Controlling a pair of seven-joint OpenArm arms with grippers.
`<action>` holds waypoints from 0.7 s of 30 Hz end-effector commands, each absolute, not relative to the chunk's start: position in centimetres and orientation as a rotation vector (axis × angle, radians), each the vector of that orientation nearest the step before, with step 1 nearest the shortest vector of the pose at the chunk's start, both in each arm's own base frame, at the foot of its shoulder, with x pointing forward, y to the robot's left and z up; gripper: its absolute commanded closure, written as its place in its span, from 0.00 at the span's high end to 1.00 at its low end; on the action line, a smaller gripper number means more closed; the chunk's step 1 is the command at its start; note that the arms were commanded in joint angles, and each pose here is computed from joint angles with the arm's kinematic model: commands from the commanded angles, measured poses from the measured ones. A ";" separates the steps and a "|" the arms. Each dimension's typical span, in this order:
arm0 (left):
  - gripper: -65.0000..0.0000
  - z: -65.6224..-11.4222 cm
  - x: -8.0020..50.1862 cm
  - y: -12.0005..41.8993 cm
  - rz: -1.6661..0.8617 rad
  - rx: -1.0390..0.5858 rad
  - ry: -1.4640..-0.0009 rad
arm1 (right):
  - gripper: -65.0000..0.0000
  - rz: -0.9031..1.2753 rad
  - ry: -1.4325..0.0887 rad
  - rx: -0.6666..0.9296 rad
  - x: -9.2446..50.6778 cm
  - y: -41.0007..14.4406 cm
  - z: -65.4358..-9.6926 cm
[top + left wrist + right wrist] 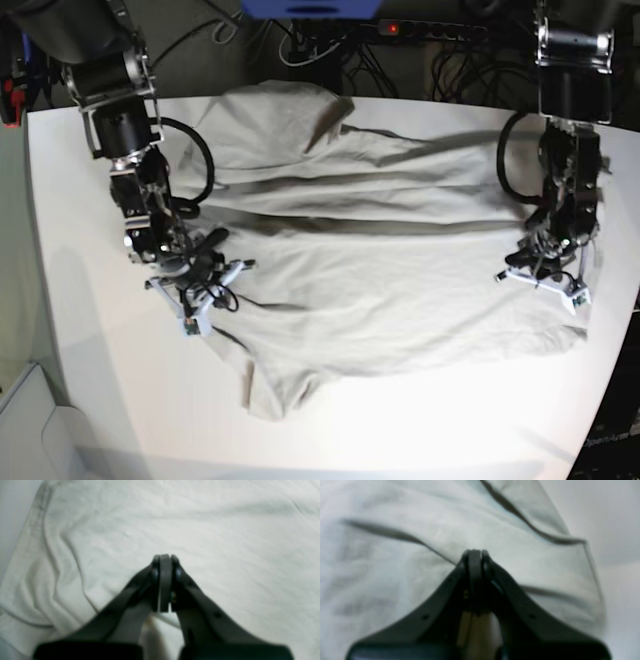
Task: Layout the t-shirt on the table in an organized manner, then fold the t-shirt properly
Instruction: 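Pull the fabric with the right gripper away from the left gripper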
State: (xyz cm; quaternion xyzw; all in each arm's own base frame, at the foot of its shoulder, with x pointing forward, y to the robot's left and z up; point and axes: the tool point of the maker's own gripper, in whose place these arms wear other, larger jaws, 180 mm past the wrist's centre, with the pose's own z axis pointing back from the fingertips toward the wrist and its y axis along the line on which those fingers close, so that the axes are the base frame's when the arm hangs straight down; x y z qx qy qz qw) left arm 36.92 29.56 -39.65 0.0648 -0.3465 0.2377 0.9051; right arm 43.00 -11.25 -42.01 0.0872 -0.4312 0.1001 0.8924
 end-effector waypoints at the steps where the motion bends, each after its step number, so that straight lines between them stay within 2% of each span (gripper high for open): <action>1: 0.01 -38.5 37.9 30.7 0.513 0.159 -0.750 | 0.00 0.269 -0.943 0.220 43.8 -10.1 -40.0; 12: 0.01 -38.7 38.2 31.2 0.528 0.167 -0.738 | 0.00 0.492 -0.723 0.147 36.2 -11.9 -42.5; 21: 0.01 -38.7 38.2 31.2 0.528 0.167 -0.738 | 0.00 0.609 -0.617 0.135 29.0 -12.7 -44.5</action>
